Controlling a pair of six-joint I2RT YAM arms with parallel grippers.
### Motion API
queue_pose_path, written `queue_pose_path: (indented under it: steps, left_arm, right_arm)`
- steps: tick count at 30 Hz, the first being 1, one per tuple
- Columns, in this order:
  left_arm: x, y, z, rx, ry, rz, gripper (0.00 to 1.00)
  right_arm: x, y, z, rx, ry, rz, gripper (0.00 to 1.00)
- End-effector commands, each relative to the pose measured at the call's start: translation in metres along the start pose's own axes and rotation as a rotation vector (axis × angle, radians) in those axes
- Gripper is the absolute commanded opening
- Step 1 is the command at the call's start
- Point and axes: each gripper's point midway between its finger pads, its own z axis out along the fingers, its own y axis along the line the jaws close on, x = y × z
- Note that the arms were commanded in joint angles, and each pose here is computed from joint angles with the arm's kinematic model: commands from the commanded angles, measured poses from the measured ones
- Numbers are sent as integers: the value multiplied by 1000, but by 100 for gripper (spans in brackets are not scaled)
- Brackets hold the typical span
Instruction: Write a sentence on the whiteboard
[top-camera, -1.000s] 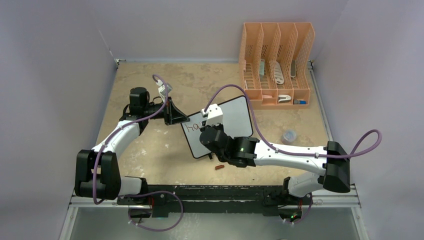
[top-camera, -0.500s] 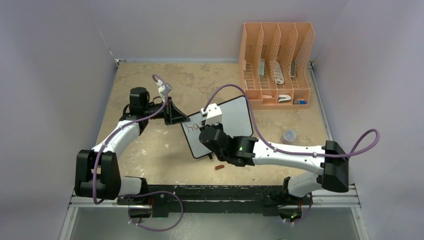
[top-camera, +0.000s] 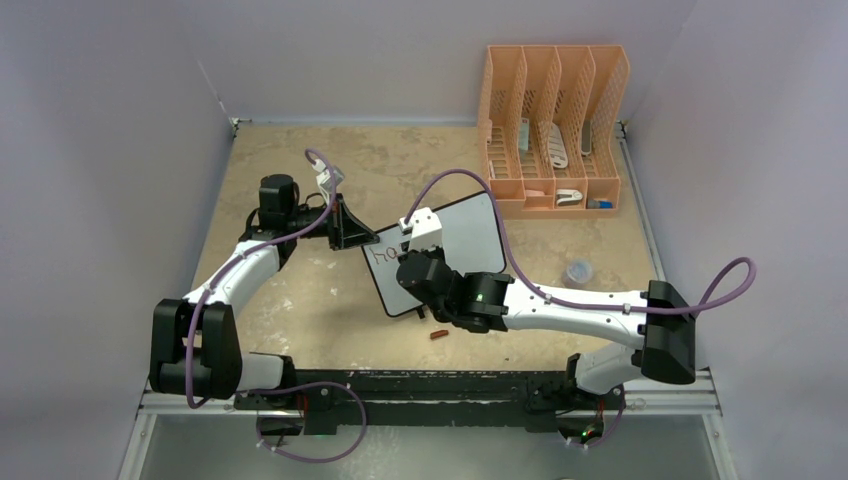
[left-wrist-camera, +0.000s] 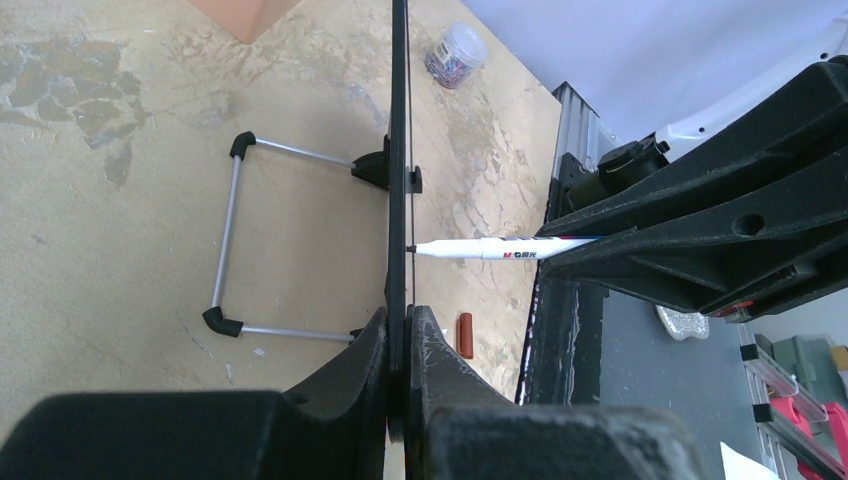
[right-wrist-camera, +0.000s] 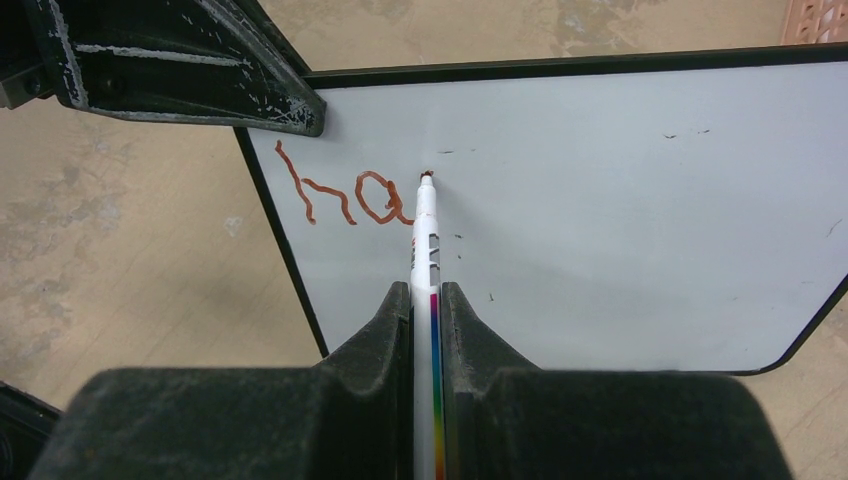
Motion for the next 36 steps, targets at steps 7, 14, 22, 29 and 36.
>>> queue_pose_path:
  steps: [7, 14, 22, 29, 36]
  left_arm:
    - [6, -7, 6, 49, 28, 3, 0]
    - [6, -8, 6, 49, 28, 3, 0]
    - [6, -7, 6, 47, 28, 2, 0]
    - [6, -7, 6, 46, 29, 1, 0]
    - [6, -7, 6, 46, 29, 0, 0]
  right_arm:
    - [-14, -3, 3, 23, -44, 37, 0]
    - [-9, -13, 4, 61, -35, 43, 0]
    - [-5, -20, 3, 87, -27, 54, 0]
    - [0, -25, 1, 100, -15, 61, 0]
    - [4, -27, 1, 104, -8, 66, 0]
